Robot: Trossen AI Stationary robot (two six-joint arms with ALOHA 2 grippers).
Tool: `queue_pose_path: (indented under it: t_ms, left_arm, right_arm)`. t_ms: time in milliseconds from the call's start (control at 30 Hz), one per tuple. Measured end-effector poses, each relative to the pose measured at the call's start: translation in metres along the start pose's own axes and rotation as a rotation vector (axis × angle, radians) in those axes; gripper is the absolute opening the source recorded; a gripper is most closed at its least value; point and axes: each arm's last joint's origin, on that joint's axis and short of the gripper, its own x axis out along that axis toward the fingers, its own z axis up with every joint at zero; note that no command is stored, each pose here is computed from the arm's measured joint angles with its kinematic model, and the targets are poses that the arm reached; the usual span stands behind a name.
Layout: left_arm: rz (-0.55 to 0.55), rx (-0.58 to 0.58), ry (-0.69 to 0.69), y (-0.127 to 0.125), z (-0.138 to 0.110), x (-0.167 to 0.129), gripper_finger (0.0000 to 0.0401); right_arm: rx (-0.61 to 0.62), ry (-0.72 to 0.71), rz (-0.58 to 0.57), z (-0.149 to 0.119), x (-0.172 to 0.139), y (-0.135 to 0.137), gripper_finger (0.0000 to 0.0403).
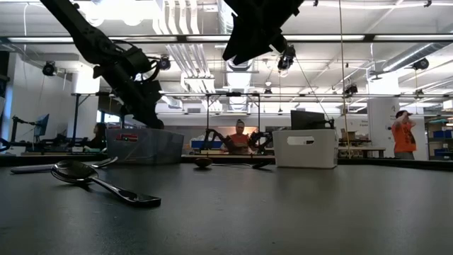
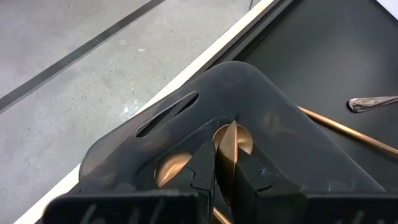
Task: Sort silverware by color (type)
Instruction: Put the gold spoon into the black bin, then put the black spoon into the white bin
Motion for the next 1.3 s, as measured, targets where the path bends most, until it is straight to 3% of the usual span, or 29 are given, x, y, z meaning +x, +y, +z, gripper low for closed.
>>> queue_pose_path:
  t_ms: [467, 833, 1067, 1300]
  left_arm:
    - [0.050, -0.004, 0.017, 0.002, -0.001, 0.002, 0.0057]
    - [0.049, -0.008, -0.005, 0.000, 0.002, -0.005, 0.0061]
    - [-0.046, -0.026, -0.086, -0.008, 0.010, -0.024, 0.0061]
    - [-0.119, -0.016, -0.152, -0.033, 0.010, -0.045, 0.0061]
  right_arm:
    - [0.001, -0.001, 0.001, 0.000, 0.000, 0.000, 0.0189]
    - [0.011, 0.000, 0.001, 0.000, 0.000, 0.000, 0.0189]
    - [0.037, 0.001, 0.001, 0.000, 0.000, 0.000, 0.0189]
    - [0.067, 0.002, 0.001, -0.001, 0.000, 0.000, 0.0189]
